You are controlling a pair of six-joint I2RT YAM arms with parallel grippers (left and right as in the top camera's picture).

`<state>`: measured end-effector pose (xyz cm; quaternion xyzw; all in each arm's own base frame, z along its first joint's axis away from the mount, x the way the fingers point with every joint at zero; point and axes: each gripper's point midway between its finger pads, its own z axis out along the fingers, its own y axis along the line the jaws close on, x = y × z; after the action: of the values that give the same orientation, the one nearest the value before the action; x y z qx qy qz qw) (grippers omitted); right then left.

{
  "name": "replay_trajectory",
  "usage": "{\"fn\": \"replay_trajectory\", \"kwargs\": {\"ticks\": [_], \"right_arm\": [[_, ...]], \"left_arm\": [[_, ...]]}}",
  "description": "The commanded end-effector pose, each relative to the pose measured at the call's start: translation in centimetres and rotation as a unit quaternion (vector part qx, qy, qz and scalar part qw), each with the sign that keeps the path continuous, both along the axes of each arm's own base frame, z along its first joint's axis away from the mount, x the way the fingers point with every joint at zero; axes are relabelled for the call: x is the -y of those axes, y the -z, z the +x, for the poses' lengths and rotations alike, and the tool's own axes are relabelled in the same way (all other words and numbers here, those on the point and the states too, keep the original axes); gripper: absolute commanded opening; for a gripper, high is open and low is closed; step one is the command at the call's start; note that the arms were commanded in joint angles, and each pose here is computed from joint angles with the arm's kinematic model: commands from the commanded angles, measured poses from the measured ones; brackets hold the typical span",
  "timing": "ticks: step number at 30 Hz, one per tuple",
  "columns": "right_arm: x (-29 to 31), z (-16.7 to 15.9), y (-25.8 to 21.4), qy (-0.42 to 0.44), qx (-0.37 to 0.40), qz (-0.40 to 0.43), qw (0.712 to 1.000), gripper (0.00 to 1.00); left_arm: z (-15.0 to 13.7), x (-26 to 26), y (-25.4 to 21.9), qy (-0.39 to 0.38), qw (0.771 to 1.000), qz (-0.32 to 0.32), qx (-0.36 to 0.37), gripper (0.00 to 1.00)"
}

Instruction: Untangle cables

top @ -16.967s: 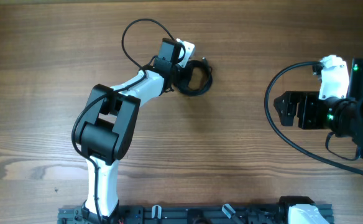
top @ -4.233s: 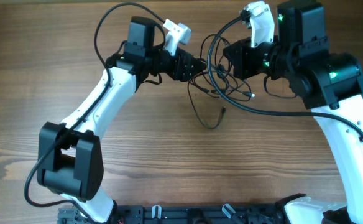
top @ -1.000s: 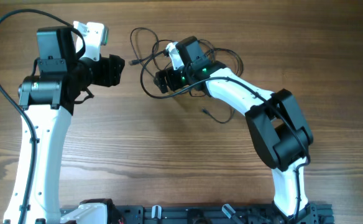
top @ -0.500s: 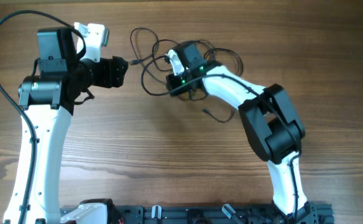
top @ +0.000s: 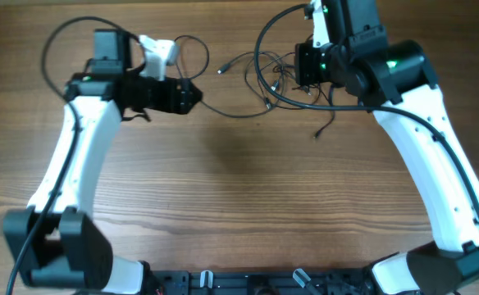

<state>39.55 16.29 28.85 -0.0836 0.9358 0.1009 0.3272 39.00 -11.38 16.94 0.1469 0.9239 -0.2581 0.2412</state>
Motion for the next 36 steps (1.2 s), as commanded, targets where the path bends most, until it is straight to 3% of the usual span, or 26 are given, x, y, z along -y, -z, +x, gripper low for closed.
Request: {"fn": "replay_trajectory", "kwargs": {"ticks": [1, 6, 14, 16, 19, 21, 25, 27, 32, 36], "right_arm": [[1.5, -0.6, -2.3, 0.025, 0.032, -0.006, 0.999, 0.04], [2.0, -2.7, -4.8, 0.024, 0.049, 0.014, 0.998, 0.04], [1.2, -7.0, -7.5, -0.027, 0.05, 0.065, 0.996, 0.04], [1.6, -7.0, -7.8, -0.021, 0.055, 0.065, 0.996, 0.04], [4.0, -6.2, -7.9, 0.025, 0.063, 0.047, 0.997, 0.04], [7.3, -6.0, -8.0, 0.086, 0.065, 0.028, 0.994, 0.04], [16.1, -7.2, -10.6, 0.219, 0.102, -0.005, 0.97, 0.04], [18.4, -8.7, -12.9, 0.244, 0.138, -0.01, 0.96, 0.04], [19.0, -12.2, -19.1, 0.245, 0.231, 0.001, 0.942, 0.04], [19.5, -10.4, -17.0, 0.249, 0.191, -0.025, 0.949, 0.04]], "left_arm": [[-0.5, 5.4, 1.8, 0.071, 0.997, -0.031, -0.016, 0.81], [-0.1, 12.0, 2.1, 0.144, 0.988, -0.038, 0.042, 0.81], [3.2, 16.9, 0.6, 0.192, 0.962, -0.033, 0.192, 0.87], [3.0, 18.0, 2.3, 0.212, 0.958, -0.027, 0.189, 0.85], [2.8, 18.4, 4.7, 0.222, 0.96, -0.021, 0.17, 0.74], [2.6, 18.3, 5.6, 0.222, 0.963, -0.016, 0.155, 0.74], [2.9, 17.7, 6.1, 0.21, 0.966, 0.002, 0.151, 0.88], [2.7, 17.6, 6.3, 0.211, 0.967, 0.003, 0.143, 0.9], [1.7, 17.1, 7.2, 0.213, 0.971, 0.01, 0.112, 0.97], [1.0, 16.8, 7.7, 0.214, 0.972, 0.014, 0.093, 0.99]]}}
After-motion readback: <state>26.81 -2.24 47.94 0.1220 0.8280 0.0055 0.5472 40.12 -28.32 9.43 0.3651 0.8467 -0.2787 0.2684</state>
